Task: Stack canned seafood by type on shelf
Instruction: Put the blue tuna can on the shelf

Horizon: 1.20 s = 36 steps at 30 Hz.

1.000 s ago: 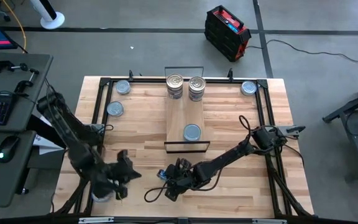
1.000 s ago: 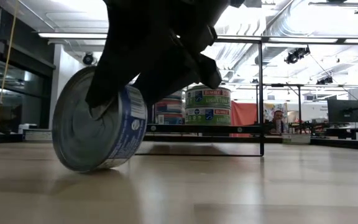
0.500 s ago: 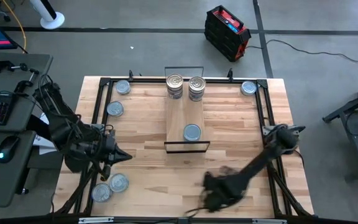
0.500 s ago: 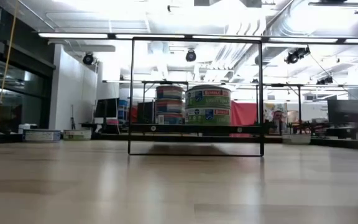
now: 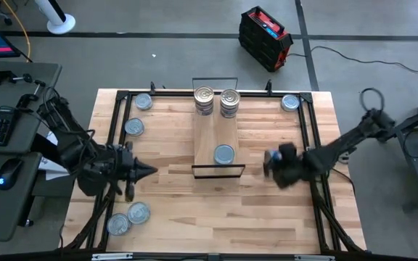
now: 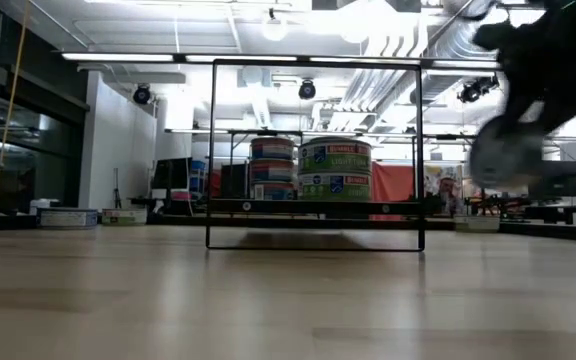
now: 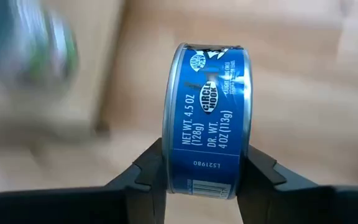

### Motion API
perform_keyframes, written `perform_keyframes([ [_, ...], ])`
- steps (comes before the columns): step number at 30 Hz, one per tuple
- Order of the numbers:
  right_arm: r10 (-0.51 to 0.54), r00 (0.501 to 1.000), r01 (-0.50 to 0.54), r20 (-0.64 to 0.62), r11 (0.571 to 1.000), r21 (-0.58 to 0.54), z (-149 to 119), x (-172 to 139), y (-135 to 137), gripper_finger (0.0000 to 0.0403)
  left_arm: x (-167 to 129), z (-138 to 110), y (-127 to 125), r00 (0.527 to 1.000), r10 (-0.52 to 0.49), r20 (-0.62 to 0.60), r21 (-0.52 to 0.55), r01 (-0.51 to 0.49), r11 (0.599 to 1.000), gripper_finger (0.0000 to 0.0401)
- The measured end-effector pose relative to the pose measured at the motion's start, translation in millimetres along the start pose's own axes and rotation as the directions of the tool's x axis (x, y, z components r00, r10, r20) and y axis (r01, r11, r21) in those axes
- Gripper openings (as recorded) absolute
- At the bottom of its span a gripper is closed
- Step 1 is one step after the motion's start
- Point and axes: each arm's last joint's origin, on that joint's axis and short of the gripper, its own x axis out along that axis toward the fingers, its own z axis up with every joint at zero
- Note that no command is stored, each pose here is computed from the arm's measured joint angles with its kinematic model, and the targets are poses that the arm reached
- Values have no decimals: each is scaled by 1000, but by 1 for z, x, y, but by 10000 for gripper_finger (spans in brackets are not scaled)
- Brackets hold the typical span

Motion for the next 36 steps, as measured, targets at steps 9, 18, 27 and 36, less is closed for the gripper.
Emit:
perform_keyframes([
  [9, 470, 870, -478, 150, 878, 20, 90, 62, -14, 115, 26, 28, 20, 974, 180, 139, -183, -154, 971, 0],
  [18, 640, 753, -648, 151, 762, -1, 144, 96, -25, 115, 42, 47, 40, 932, 303, 200, -300, -236, 924, 0],
  [27, 705, 705, -708, 75, 705, 28, 147, 129, -12, 115, 53, 56, 57, 919, 341, 199, -285, -279, 917, 0],
  [36, 706, 704, -709, 77, 693, 134, 145, 158, -6, 115, 56, 58, 64, 923, 338, 184, -236, -292, 927, 0],
])
